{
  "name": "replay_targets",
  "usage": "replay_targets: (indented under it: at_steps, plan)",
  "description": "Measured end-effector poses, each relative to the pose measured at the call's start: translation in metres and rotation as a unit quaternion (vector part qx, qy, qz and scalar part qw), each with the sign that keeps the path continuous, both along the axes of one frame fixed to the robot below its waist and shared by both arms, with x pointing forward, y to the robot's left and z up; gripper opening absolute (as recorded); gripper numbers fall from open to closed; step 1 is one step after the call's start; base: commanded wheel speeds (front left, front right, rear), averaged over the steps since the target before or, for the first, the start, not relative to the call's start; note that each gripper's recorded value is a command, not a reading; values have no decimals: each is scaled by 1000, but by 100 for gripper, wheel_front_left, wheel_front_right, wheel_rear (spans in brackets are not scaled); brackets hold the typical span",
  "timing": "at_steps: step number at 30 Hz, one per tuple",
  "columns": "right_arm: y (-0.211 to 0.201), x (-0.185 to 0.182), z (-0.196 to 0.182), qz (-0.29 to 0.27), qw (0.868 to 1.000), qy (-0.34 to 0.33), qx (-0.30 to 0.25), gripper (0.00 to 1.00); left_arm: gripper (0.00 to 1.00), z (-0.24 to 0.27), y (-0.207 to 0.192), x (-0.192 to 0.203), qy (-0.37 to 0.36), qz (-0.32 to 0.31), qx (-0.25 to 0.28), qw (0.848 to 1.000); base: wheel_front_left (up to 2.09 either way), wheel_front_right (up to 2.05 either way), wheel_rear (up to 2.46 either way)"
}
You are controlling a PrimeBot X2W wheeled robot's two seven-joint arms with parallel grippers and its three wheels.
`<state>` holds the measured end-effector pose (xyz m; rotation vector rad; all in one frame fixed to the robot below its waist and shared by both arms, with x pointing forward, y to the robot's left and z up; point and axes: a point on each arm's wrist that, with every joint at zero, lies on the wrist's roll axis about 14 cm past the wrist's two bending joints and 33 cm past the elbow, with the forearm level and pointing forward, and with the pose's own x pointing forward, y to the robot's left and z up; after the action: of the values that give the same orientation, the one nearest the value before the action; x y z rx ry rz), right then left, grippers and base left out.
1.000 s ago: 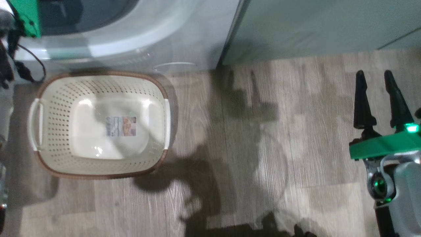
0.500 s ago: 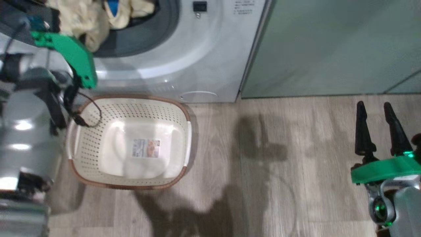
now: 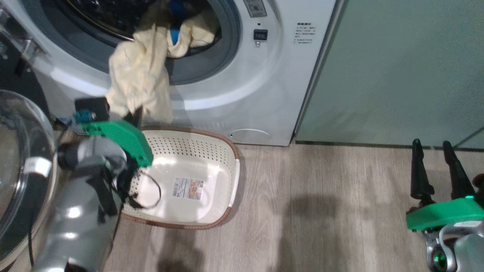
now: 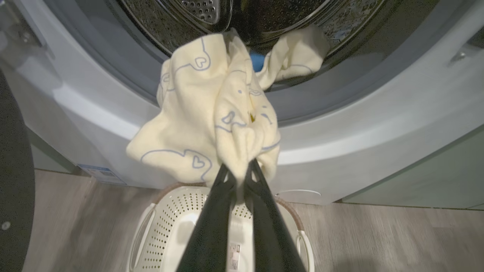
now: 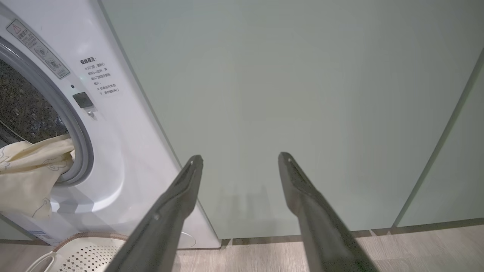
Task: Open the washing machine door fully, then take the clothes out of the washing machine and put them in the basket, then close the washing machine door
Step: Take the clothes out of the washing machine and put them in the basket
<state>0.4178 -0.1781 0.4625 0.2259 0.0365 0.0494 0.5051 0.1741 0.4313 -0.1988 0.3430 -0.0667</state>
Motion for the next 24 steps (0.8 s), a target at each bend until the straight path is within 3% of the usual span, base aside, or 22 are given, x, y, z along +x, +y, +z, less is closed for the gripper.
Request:
replay_targets:
  at_steps: [12,24]
  plan:
    - [3,-2,1,10,1000,-1,-6,100,0,-51,-13,-53,78,9,-32,996,0,0,0]
    - [-3,-1,-18,8,1000,25,-14,100,0,-132,-18,-102,214,-4,-4,977,0,0,0]
